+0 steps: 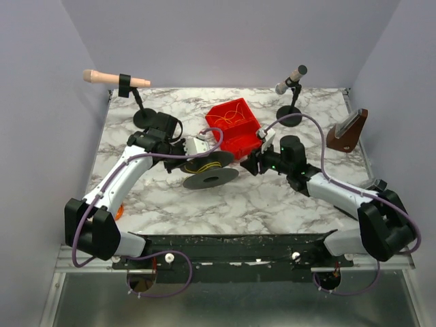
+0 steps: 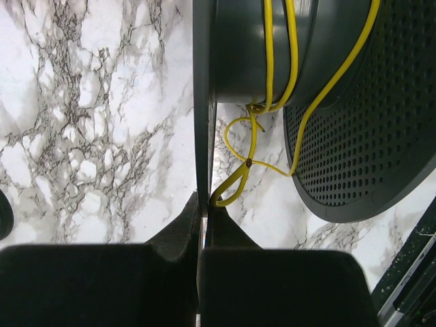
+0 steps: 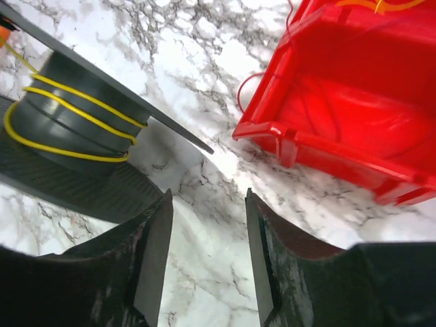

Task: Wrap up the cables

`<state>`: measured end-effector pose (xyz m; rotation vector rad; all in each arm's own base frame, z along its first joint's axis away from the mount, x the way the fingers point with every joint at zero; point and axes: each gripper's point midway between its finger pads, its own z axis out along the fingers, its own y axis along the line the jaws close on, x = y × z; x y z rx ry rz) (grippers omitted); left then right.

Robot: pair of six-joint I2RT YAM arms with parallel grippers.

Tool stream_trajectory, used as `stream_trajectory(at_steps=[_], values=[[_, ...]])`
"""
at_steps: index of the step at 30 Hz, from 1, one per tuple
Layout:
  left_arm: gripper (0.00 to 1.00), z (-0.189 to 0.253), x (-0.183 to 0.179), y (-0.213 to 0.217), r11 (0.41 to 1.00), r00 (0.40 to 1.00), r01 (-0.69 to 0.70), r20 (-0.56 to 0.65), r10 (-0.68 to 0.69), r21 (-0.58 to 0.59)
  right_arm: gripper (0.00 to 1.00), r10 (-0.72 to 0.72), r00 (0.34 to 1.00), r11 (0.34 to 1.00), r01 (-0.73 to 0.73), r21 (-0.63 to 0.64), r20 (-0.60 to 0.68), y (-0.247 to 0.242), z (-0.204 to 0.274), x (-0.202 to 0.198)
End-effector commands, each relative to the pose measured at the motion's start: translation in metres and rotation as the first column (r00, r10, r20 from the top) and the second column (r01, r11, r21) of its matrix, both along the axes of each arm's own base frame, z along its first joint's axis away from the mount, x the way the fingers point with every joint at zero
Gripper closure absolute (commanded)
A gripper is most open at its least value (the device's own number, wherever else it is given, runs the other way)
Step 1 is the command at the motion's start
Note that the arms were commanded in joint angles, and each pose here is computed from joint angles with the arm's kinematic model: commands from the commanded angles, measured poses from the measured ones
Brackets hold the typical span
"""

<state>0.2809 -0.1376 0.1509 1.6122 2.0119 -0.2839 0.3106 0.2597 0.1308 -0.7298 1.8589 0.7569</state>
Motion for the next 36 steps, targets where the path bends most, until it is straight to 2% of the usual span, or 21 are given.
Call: stream_trajectory(at_steps=[1,4,7,11,13,18,21,24,29,31,35,36], values=[[1.0,-0.009,-0.002,0.0,0.999,1.0,0.028,-0.013,-0.028,0.039,0.4,0.054,0.99,0.996,-0.044,-0.08,0.128,-0.01,0.031,-0.006],[1.0,-0.004,-0.003,-0.002,0.999,0.999,0.036,-0.01,-0.036,0.03,0.0,0.14,0.963,0.99,-0.138,-0.027,0.231,0.0,0.061,-0.018],[1.0,0.003,-0.002,-0.005,0.999,0.999,0.049,-0.008,-0.049,0.018,0.0,0.264,0.913,0.962,-0.274,-0.011,0.312,0.013,0.085,-0.034],[1.0,0.009,-0.004,-0.009,0.998,0.998,0.067,-0.015,-0.067,0.002,0.0,0.491,0.769,0.853,-0.519,-0.048,0.41,0.036,0.096,-0.072],[1.0,0.01,-0.004,-0.01,0.998,0.997,0.069,-0.021,-0.069,-0.001,0.01,0.546,0.729,0.822,-0.562,-0.094,0.413,0.045,0.092,-0.079],[1.0,0.013,-0.006,-0.01,0.996,0.996,0.084,-0.025,-0.084,0.003,0.01,0.522,0.742,0.845,-0.517,-0.137,0.422,0.057,0.092,-0.058],[1.0,0.016,-0.004,-0.012,0.997,0.996,0.083,-0.028,-0.083,-0.005,0.04,0.561,0.739,0.823,-0.546,-0.156,0.372,0.068,0.084,-0.055],[1.0,0.023,0.001,-0.016,0.997,0.997,0.068,-0.023,-0.069,-0.019,0.1,0.612,0.722,0.789,-0.588,-0.18,0.323,0.075,0.069,-0.063],[1.0,0.026,0.008,-0.02,0.998,0.998,0.057,-0.024,-0.058,-0.028,0.12,0.645,0.695,0.759,-0.63,-0.163,0.317,0.071,0.065,-0.083],[1.0,0.025,0.009,-0.02,0.998,0.998,0.058,-0.036,-0.059,-0.025,0.16,0.646,0.698,0.759,-0.631,-0.159,0.311,0.071,0.066,-0.085],[1.0,0.029,0.005,-0.027,0.995,0.994,0.082,-0.073,-0.085,-0.052,0.32,0.636,0.731,0.771,-0.618,-0.155,0.249,0.073,0.051,-0.076],[1.0,0.03,0.005,-0.028,0.995,0.993,0.081,-0.081,-0.086,-0.06,0.33,0.629,0.741,0.777,-0.61,-0.155,0.234,0.075,0.047,-0.073]])
